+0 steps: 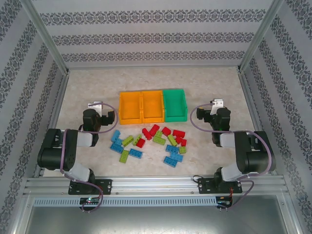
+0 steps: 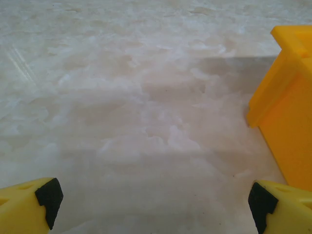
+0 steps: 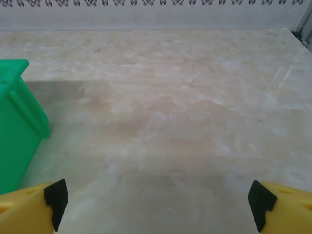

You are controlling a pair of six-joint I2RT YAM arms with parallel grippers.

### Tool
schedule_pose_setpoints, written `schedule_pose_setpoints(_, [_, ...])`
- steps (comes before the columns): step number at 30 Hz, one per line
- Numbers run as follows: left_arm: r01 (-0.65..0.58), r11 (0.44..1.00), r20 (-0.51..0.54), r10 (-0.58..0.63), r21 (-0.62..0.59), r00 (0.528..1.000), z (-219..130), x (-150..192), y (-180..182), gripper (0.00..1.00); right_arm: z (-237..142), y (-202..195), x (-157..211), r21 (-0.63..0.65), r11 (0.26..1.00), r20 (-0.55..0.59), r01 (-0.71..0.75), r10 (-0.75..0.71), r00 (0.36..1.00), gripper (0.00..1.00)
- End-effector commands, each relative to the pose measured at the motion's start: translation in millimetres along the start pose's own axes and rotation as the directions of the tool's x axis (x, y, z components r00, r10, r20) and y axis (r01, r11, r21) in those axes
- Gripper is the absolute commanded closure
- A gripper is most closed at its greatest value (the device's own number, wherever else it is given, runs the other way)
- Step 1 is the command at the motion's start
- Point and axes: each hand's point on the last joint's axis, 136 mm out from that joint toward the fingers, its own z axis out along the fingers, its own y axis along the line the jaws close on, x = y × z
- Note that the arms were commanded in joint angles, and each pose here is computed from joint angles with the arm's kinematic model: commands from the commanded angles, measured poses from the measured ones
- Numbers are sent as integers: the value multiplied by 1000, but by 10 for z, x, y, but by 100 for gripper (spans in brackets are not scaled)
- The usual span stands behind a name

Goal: Sort the legos into containers by color

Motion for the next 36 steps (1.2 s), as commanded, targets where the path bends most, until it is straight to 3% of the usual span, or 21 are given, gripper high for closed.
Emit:
schedule_pose_setpoints(1, [-12,1000,50,11,8,999,28,-151,11,0,34,11,-164,7,1000,49,10,-10,999,2])
schedule_pose_setpoints(36, [-12,1000,50,11,9,999,29,-153,9,0,38,3,-168,-10,1000,49,-7,8,999,2])
